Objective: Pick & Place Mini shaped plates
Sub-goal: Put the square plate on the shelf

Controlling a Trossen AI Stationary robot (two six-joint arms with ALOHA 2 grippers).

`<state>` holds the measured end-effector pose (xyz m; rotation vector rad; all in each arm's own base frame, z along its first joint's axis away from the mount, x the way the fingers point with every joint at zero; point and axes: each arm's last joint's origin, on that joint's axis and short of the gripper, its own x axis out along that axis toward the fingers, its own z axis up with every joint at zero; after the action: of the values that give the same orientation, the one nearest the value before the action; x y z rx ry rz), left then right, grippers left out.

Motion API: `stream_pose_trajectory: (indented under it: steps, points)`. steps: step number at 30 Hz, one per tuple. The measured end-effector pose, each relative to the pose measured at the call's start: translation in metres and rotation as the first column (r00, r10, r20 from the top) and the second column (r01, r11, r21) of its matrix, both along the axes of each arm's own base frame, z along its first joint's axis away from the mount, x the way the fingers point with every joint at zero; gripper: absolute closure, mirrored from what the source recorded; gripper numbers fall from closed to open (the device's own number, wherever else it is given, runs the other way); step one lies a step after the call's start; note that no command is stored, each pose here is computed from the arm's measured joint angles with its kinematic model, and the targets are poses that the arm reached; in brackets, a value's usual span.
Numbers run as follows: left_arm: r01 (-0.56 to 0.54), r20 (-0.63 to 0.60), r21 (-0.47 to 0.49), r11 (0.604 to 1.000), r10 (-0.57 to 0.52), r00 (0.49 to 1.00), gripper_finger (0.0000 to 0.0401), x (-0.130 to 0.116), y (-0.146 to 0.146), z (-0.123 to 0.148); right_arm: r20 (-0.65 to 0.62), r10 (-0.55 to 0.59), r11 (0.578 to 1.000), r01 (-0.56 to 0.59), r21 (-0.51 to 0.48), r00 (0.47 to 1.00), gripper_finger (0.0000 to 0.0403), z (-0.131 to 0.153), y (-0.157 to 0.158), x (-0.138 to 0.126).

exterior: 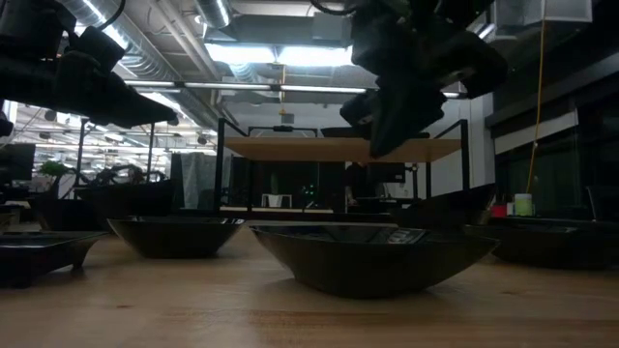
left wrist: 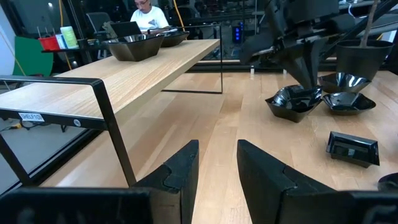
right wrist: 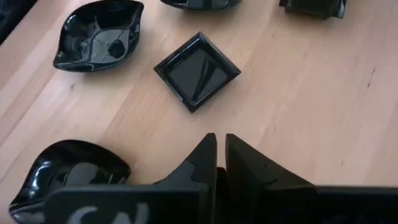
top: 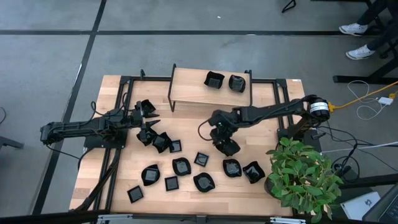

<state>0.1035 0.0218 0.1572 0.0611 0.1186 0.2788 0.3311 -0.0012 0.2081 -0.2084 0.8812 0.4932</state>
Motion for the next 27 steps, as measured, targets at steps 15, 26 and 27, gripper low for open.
stream_pose_trajectory:
  steps: [15, 26, 27]
  points:
    - [0.000, 0.000, 0.000, 1.000, 0.000, 1.000, 0.0297, 0.000, 0.000, 0.000, 0.087, 0.033, 0.999, -0.033, -0.001, 0.996, 0.0316, 0.001, 0.021, 0.005]
    - [0.000, -0.001, 0.000, 1.000, 0.000, 1.000, 0.0297, 0.000, 0.000, 0.000, 0.153, 0.149, 0.983, -0.131, -0.125, 0.977, 0.0253, 0.002, 0.032, 0.007]
    - [0.000, 0.000, 0.000, 1.000, 0.000, 1.000, 0.0297, 0.000, 0.000, 0.000, 0.162, 0.162, 0.980, -0.140, -0.139, 0.973, 0.0253, 0.003, 0.032, 0.007]
